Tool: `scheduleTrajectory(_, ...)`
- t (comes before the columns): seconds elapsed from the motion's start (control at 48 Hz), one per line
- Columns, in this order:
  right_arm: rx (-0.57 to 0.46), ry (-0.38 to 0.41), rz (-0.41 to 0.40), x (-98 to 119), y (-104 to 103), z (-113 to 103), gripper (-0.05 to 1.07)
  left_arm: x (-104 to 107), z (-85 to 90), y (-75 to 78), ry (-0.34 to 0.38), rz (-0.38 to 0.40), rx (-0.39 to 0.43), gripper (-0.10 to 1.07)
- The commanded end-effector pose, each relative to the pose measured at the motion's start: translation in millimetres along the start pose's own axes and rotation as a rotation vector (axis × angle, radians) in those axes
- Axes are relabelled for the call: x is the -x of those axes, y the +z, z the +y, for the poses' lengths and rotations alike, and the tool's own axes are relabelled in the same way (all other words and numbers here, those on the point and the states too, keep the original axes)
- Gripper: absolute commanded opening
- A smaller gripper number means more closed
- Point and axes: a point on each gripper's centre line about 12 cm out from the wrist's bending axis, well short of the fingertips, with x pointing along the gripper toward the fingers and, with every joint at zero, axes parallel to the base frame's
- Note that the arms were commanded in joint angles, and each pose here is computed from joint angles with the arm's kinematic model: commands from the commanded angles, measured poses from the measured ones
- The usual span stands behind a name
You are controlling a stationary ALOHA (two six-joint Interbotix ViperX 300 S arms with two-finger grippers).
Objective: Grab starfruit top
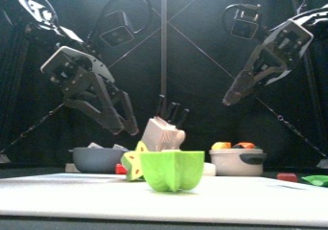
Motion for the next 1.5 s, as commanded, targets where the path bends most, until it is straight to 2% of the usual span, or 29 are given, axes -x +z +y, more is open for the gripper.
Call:
scheduleTrajectory(0.0, -0.016, -0.003, -0.021, 1, 6, -2, 0.88, 1, 2.4, 8.8, 0.018, 0.016, -0.092, 1.02)
scheduleTrajectory(0.146, -0.028, -0.014, -0.047, 2, 16, -6, 0.88, -1, 0.3, 2.2, 0.024, 0.068, -0.214, 1.02)
scheduleTrajectory(0.354, -0.036, -0.016, -0.047, 1, 16, -7, 0.88, -12, -11.6, 13.4, -0.008, 0.027, -0.301, 1.02)
scheduleTrajectory(0.521, -0.036, -0.015, -0.042, 0, 14, -7, 0.88, -24, -19.6, 11.6, -0.030, 0.045, -0.323, 1.02)
scheduleTrajectory(0.646, -0.030, -0.016, -0.036, 0, 12, -8, 0.88, -28, -22.4, 16.0, -0.037, 0.033, -0.337, 1.02)
scheduleTrajectory(0.958, -0.031, -0.016, -0.033, 0, 11, -8, 0.88, -44, -31.0, 18.0, -0.058, 0.042, -0.419, 1.02)
scheduleTrajectory(1.25, -0.029, -0.017, -0.027, -1, 9, -8, 0.88, -57, -31.5, 12.1, -0.063, 0.078, -0.437, 1.02)
scheduleTrajectory(1.479, -0.030, -0.016, -0.026, -1, 9, -8, 0.88, -59, -32.9, 9.4, -0.064, 0.093, -0.438, 0.99)
